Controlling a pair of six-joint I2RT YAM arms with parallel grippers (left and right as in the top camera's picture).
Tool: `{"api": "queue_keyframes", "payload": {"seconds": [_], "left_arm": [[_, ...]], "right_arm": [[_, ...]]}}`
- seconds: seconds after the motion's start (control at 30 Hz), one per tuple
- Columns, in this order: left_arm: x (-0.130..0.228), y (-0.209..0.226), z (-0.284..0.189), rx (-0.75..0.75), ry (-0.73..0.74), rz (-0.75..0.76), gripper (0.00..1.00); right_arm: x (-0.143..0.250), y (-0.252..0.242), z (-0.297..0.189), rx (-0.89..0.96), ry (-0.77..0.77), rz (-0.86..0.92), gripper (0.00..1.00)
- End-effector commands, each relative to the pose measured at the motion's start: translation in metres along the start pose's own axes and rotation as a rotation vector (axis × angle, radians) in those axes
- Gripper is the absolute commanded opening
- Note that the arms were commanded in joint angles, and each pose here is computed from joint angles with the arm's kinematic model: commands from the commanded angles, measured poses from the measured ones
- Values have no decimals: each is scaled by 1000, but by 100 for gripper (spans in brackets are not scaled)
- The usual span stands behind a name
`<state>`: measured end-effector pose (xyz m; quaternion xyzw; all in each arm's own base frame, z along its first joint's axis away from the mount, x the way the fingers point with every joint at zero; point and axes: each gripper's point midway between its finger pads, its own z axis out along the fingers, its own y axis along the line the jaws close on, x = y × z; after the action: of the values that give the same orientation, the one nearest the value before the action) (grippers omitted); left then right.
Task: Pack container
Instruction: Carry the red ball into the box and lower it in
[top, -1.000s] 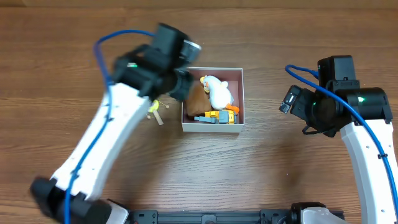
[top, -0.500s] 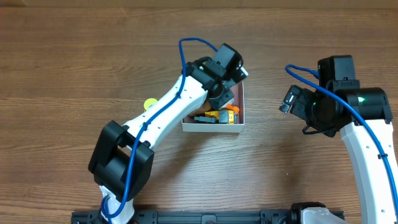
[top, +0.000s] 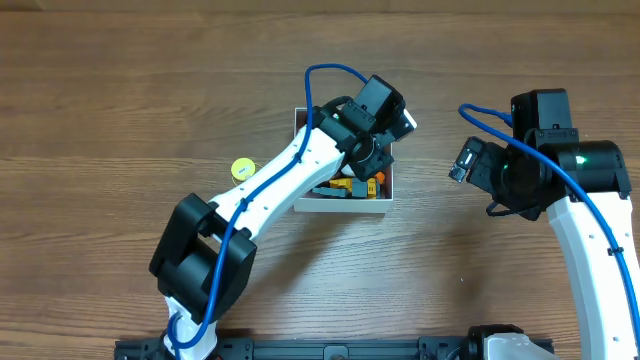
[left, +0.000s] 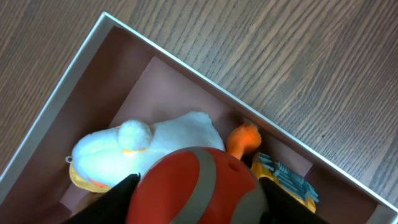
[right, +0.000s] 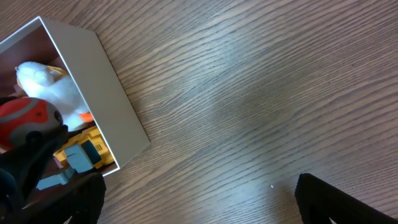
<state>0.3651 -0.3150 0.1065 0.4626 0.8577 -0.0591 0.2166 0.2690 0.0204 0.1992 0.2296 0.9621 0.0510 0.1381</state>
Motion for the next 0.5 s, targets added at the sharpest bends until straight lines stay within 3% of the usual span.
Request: {"api": "queue_keyframes", "payload": {"seconds": [0.0, 0.1, 0.27, 0.47], "left_arm": [[-2, -3, 3, 19, -8, 11, 54], [-2, -3, 3, 19, -7, 8, 46], [12, 3, 1, -23, 57, -1, 23], [66, 10, -17, -95, 298, -123, 25]], "right_arm": [[-3, -2, -1, 5, -13, 2, 100], [-3, -2, -1, 6, -14, 2, 100], [-3, -6, -2, 28, -18, 2, 100], [-4, -7, -2, 35, -21, 2, 100]]}}
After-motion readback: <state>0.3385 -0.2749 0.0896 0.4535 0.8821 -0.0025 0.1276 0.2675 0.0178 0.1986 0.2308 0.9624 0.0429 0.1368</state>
